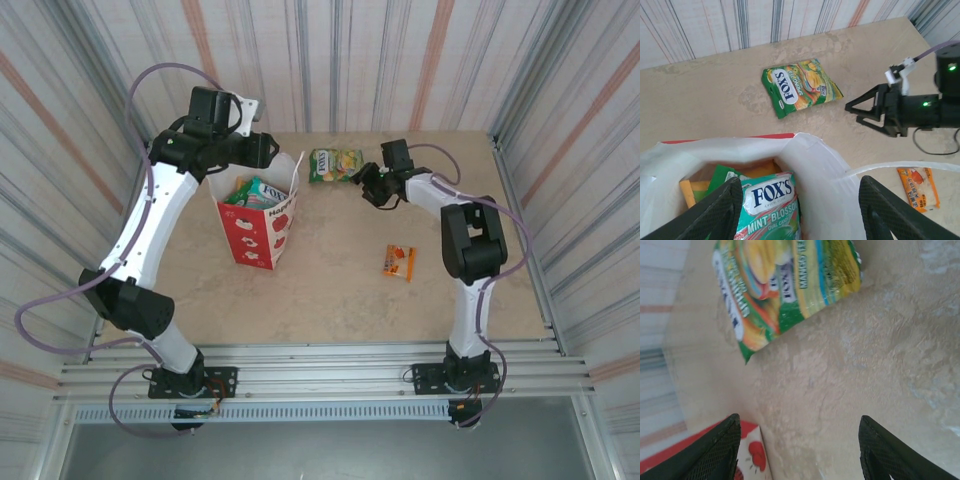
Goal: Place the snacks into the paper bag
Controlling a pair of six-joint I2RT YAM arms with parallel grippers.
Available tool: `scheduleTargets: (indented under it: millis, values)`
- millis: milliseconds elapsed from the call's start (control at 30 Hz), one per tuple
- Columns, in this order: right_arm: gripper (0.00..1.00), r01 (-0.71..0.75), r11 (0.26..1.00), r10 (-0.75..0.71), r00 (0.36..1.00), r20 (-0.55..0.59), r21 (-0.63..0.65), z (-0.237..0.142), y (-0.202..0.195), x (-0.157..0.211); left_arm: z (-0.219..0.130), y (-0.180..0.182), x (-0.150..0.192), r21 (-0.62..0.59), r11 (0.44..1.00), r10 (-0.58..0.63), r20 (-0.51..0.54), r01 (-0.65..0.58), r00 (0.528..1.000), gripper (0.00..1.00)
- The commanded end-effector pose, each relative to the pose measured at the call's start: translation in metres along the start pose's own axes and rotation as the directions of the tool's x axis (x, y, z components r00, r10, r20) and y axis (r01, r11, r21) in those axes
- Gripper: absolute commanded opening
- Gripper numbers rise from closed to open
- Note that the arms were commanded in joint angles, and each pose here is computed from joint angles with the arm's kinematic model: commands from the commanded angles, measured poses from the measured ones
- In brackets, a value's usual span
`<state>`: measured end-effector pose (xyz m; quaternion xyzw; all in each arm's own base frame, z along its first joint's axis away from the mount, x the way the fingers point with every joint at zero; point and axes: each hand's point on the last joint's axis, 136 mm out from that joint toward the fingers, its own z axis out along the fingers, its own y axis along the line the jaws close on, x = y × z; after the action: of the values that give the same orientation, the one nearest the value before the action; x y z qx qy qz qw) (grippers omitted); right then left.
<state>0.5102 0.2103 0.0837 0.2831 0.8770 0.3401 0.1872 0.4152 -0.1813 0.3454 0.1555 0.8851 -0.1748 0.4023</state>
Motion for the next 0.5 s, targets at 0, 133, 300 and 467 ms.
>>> scheduleTargets:
  millis: [0, 133, 300, 467]
  values:
    - [0.64, -0.144, 0.989, 0.146, 0.986, 0.085, -0.025, 0.015, 0.004, -0.016, -0.015, -0.003, -0.009, 0.024, 0.999, -0.032, 0.051, 0.031, 0.998, 0.65]
    - [0.65, -0.196, 0.980, 0.198, 0.973, 0.122, -0.021, 0.028, -0.006, -0.022, -0.014, -0.004, -0.007, 0.030, 0.999, -0.042, 0.047, 0.041, 0.998, 0.65]
    - [0.65, -0.236, 0.972, 0.236, 0.961, 0.145, -0.019, 0.041, -0.013, -0.029, -0.014, -0.004, -0.006, 0.033, 0.998, -0.048, 0.044, 0.047, 0.998, 0.65]
    - [0.65, -0.266, 0.964, 0.266, 0.950, 0.160, -0.026, 0.052, -0.017, -0.039, -0.016, -0.004, -0.008, 0.033, 0.998, -0.049, 0.052, 0.048, 0.997, 0.65]
